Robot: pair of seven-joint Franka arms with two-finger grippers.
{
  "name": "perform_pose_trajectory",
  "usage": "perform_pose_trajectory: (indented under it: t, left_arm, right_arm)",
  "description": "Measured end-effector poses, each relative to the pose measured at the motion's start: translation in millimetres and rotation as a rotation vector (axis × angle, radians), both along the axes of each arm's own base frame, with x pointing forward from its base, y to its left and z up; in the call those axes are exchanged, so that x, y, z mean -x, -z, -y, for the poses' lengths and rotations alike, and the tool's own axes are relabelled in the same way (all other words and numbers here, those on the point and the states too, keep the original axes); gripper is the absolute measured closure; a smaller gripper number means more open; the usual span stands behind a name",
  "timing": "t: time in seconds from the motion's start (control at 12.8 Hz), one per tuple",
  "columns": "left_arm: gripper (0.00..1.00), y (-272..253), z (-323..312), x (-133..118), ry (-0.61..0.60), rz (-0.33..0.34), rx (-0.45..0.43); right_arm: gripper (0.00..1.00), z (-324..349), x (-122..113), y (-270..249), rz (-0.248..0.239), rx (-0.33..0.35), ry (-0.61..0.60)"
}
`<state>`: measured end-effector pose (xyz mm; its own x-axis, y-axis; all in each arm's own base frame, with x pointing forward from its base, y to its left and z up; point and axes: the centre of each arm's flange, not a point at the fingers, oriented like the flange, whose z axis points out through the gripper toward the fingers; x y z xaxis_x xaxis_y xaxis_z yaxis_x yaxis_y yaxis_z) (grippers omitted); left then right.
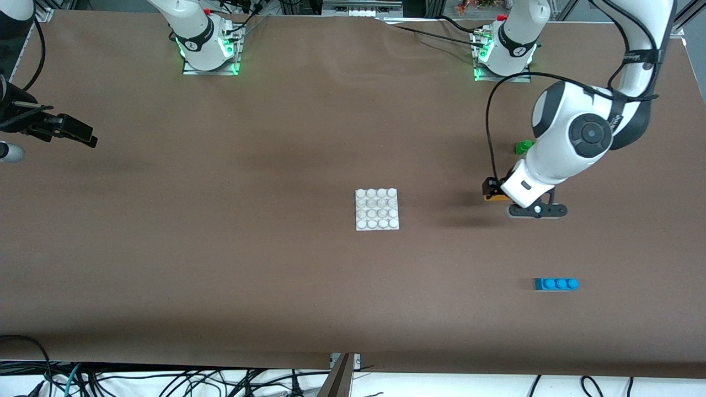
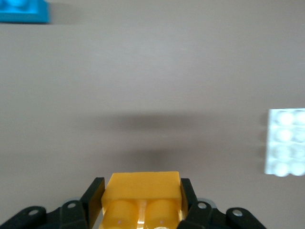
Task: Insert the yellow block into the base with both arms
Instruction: 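Carry the yellow block with the left gripper over the white base plate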
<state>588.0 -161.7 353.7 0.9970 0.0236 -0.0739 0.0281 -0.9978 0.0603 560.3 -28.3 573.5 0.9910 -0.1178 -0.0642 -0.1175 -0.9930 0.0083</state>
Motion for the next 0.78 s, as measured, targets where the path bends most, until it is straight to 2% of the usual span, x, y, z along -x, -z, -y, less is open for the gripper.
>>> perform_pose_trajectory:
  t: [0.39, 0.78]
  left_arm:
    - [0.32, 25, 74, -6, -0.026, -0.032, 0.024]
    - [0.32, 32, 134, -6, -0.069, -0.032, 0.036]
  right_arm:
    - [0.00, 0, 0, 0, 0.000, 0.000, 0.000]
    - [0.00, 0, 0, 0, -0.001, 0.000, 0.000]
